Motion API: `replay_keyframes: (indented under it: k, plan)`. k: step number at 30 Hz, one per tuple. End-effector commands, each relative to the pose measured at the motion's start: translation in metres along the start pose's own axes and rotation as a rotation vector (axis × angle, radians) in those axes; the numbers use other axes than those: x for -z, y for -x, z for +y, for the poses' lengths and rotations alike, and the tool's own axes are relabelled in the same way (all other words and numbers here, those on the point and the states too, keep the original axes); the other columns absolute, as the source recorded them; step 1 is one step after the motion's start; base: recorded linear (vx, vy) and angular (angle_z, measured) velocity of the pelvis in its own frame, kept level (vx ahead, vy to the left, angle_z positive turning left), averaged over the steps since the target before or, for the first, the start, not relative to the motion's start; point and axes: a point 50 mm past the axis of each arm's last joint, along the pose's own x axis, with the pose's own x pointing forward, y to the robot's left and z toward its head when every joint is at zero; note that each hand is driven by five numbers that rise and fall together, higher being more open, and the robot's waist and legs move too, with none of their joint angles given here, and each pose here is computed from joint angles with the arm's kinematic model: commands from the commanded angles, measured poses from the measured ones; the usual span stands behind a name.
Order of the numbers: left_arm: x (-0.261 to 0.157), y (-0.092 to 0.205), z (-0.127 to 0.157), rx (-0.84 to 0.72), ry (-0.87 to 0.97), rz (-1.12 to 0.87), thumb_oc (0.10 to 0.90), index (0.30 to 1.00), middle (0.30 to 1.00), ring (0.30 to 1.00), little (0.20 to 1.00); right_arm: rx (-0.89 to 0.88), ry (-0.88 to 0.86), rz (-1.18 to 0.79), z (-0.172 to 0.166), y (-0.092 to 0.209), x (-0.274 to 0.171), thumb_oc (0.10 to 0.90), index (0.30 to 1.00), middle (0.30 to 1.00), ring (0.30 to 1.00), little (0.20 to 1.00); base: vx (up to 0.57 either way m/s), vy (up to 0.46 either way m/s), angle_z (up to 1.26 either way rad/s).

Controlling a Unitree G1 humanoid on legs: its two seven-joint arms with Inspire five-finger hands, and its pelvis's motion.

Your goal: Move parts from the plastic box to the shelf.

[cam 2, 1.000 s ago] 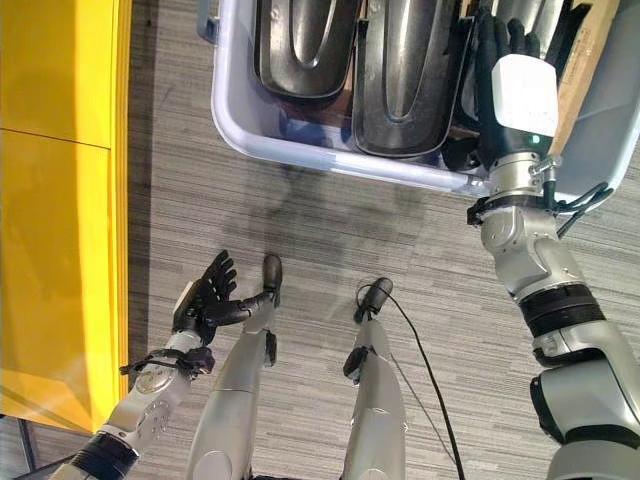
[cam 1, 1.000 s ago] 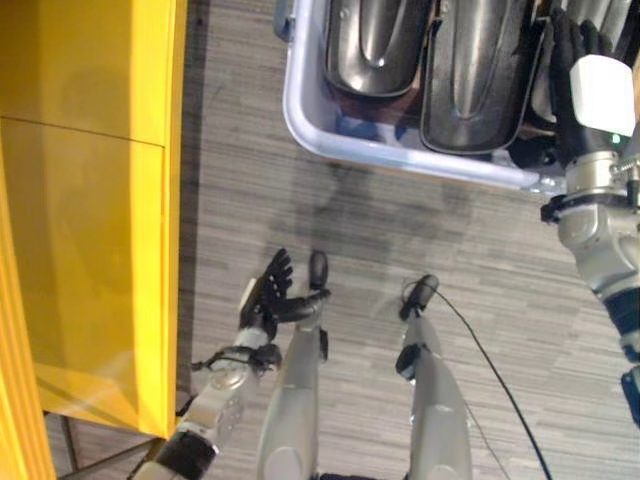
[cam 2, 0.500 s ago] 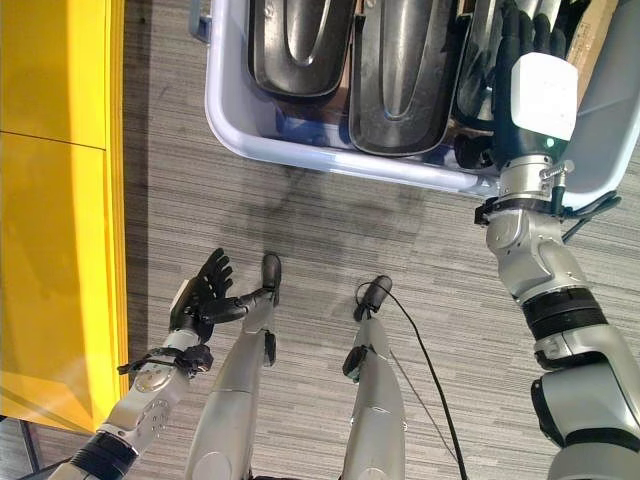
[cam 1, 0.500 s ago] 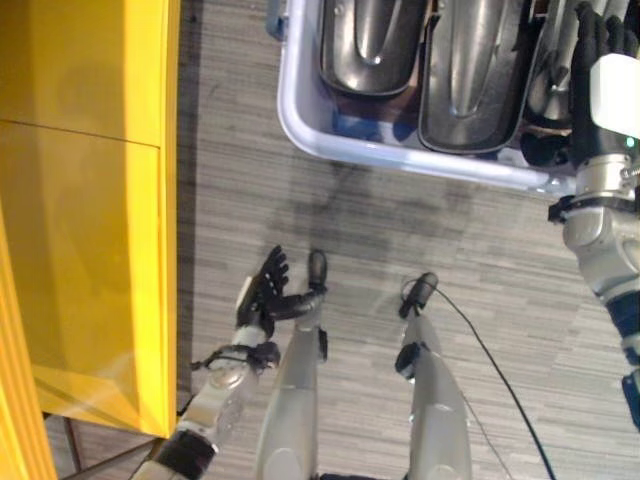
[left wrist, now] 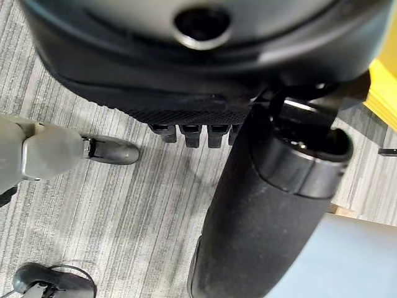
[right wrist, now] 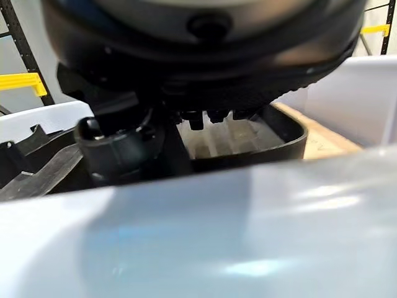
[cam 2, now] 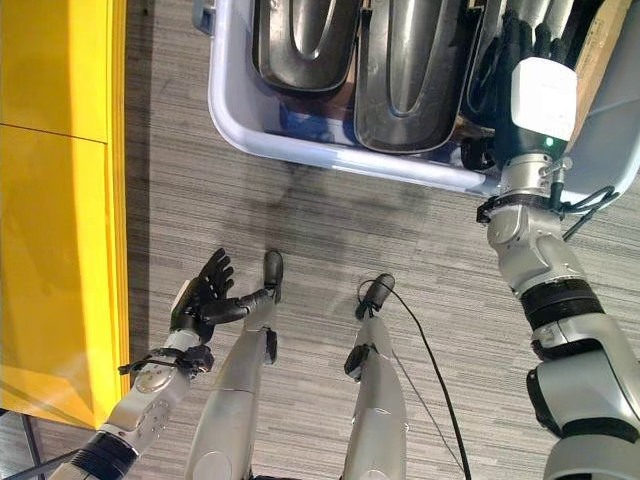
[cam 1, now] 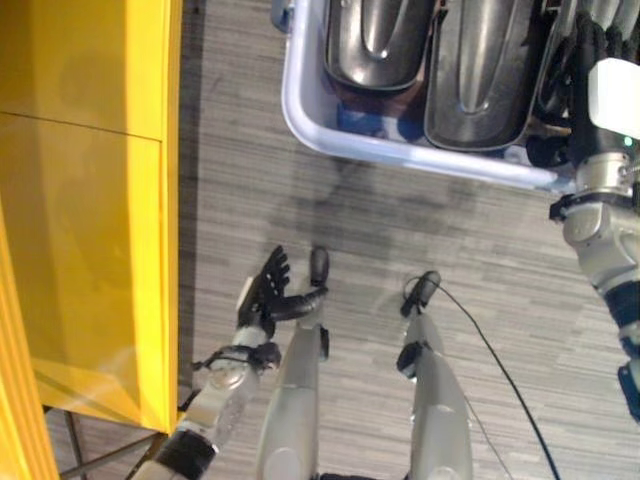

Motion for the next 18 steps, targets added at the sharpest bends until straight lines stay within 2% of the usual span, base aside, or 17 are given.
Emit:
replay_keyframes:
  k: [1,10,11,13,18]
  plan:
    - [-0.007,0.007,-0.004,0.031,0.013,-0.064,0.9,1.0,1.0,1.0,1.0,0.071,0.032,-0.002,-0.026,-0.017,0.006,0.9,1.0,1.0,1.0,1.0,0.0,0.0,0.0]
    - [-0.006,0.008,-0.006,0.049,0.017,-0.065,0.9,1.0,1.0,1.0,1.0,-0.041,0.038,0.174,-0.004,-0.014,0.033,0.9,1.0,1.0,1.0,1.0,0.0,0.0,0.0]
    - [-0.006,0.008,-0.006,0.05,0.017,-0.065,0.9,1.0,1.0,1.0,1.0,-0.062,0.046,0.195,0.0,-0.012,0.036,0.635,0.629,0.629,0.629,0.629,0.0,0.017,0.04]
    - [-0.006,0.008,-0.007,0.054,0.014,-0.062,0.9,1.0,1.0,1.0,1.0,-0.122,0.07,0.23,0.009,-0.007,0.043,0.4,0.3,0.3,0.3,0.3,0.0,0.018,0.05]
    - [-0.004,0.008,-0.008,0.058,0.015,-0.059,0.9,1.0,1.0,1.0,1.0,-0.17,0.101,0.24,0.017,0.0,0.048,0.4,0.3,0.3,0.3,0.3,0.0,0.003,0.02]
